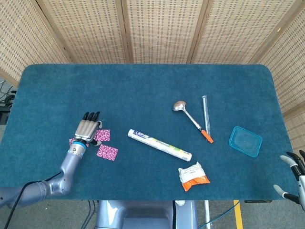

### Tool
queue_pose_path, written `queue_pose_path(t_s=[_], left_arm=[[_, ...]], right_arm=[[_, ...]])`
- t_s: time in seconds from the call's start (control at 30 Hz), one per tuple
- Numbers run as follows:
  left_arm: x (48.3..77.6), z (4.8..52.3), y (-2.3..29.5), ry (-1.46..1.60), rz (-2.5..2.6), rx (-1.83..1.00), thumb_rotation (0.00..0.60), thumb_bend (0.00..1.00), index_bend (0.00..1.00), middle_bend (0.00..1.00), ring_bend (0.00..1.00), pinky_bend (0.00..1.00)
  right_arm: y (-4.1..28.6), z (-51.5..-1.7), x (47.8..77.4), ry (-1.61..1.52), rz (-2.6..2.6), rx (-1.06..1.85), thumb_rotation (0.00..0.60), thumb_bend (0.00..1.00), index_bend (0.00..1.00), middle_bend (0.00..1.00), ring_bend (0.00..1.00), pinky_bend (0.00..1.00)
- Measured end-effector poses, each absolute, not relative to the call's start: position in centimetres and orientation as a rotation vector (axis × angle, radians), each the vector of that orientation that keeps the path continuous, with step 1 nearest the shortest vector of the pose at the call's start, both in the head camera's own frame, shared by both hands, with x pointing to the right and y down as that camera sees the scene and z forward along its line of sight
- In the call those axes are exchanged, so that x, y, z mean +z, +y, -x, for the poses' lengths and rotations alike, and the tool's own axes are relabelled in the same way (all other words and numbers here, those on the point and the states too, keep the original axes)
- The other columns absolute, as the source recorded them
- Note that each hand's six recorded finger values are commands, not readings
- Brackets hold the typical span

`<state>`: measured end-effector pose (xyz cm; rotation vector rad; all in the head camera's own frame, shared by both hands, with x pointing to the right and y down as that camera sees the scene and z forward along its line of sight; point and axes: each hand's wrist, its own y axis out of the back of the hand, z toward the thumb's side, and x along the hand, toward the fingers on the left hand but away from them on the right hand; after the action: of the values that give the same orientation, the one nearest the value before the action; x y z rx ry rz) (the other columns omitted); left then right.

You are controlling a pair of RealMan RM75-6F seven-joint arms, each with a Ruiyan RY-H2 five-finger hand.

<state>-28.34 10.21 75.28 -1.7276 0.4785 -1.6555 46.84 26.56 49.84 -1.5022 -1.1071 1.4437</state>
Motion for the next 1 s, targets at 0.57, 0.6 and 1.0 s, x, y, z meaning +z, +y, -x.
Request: queue_pose_path(t_s=[0.57, 0.6, 1.0], left_arm=[[75.53, 28.39, 10.38, 0.472, 1.724, -1.669, 0.51, 0.16, 0.39, 0.0, 0.0, 0.0], [75.54, 28.4, 10.39, 0.472, 1.724, -1.67, 0.512, 0.16, 0.39, 0.0, 0.0, 0.0], [75.66, 28.58, 10.35, 0.468, 1.715, -1.678, 0.508, 0.16, 0.39, 0.0, 0.0, 0.0]], right_arm=[[26.67, -46.95, 49.81, -1.11, 1.497, 1.448, 0.6, 0.0, 0.22, 0.19, 0.0, 0.0], [26.68, -46.96, 49.81, -1.11, 1.497, 1.448, 0.6, 0.0, 0.22, 0.19, 0.0, 0.0], [26.71, -47.01, 49.83, -1.111, 1.497, 1.45, 0.6, 0.0, 0.22, 0.19, 0.0, 0.0]])
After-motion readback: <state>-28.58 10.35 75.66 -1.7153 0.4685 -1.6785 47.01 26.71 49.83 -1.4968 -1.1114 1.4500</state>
